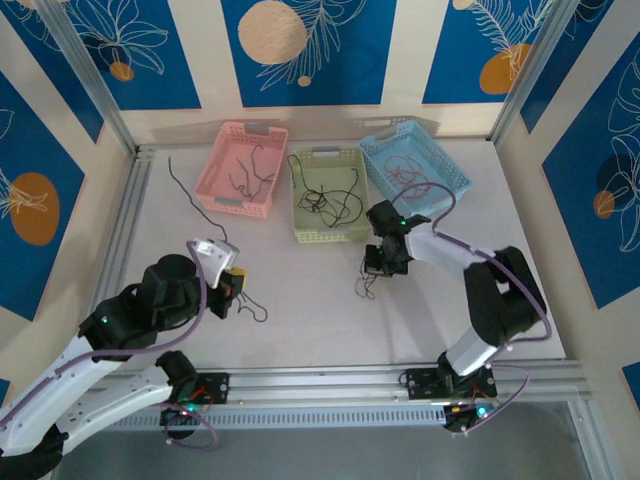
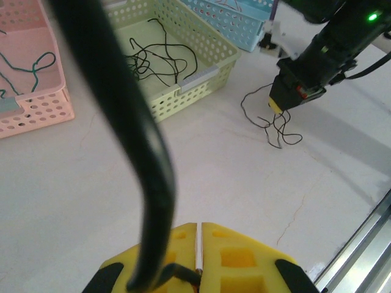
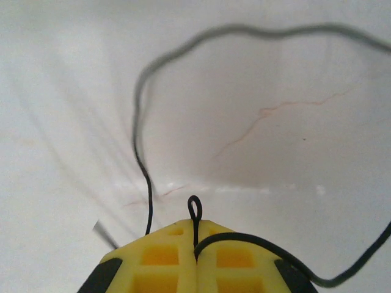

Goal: Untangle the cables

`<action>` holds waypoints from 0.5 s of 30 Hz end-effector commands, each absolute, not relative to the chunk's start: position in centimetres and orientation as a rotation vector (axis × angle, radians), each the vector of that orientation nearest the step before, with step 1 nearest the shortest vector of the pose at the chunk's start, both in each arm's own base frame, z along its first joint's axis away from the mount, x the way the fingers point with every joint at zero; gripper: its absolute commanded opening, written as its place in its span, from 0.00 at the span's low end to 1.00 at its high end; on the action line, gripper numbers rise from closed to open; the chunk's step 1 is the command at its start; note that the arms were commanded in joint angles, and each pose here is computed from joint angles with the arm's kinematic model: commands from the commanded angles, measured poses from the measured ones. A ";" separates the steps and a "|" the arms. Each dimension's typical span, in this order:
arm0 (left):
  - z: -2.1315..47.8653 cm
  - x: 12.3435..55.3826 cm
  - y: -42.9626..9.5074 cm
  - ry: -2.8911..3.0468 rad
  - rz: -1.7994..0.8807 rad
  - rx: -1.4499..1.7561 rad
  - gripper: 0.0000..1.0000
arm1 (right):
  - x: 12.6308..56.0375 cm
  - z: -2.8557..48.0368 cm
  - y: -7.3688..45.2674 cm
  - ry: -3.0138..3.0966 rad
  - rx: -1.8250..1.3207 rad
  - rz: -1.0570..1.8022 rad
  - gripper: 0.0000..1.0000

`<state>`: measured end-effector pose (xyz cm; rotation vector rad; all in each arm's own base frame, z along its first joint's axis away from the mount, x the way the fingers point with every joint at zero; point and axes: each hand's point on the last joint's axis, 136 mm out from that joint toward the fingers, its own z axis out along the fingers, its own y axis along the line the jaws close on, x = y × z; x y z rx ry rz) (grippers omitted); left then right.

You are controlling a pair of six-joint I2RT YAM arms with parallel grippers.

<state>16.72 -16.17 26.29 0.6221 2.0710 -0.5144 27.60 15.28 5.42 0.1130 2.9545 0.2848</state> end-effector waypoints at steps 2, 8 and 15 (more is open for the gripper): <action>26.3 16.7 -15.6 2.056 -0.493 0.619 0.00 | 28.6 12.7 17.4 2.757 0.029 0.495 0.00; 26.3 16.7 -15.5 2.053 -0.490 0.616 0.00 | 30.4 26.0 20.0 2.437 -0.146 0.633 0.00; 26.3 16.7 -15.4 2.053 -0.483 0.612 0.00 | 33.4 37.5 23.1 2.135 -0.282 0.760 0.00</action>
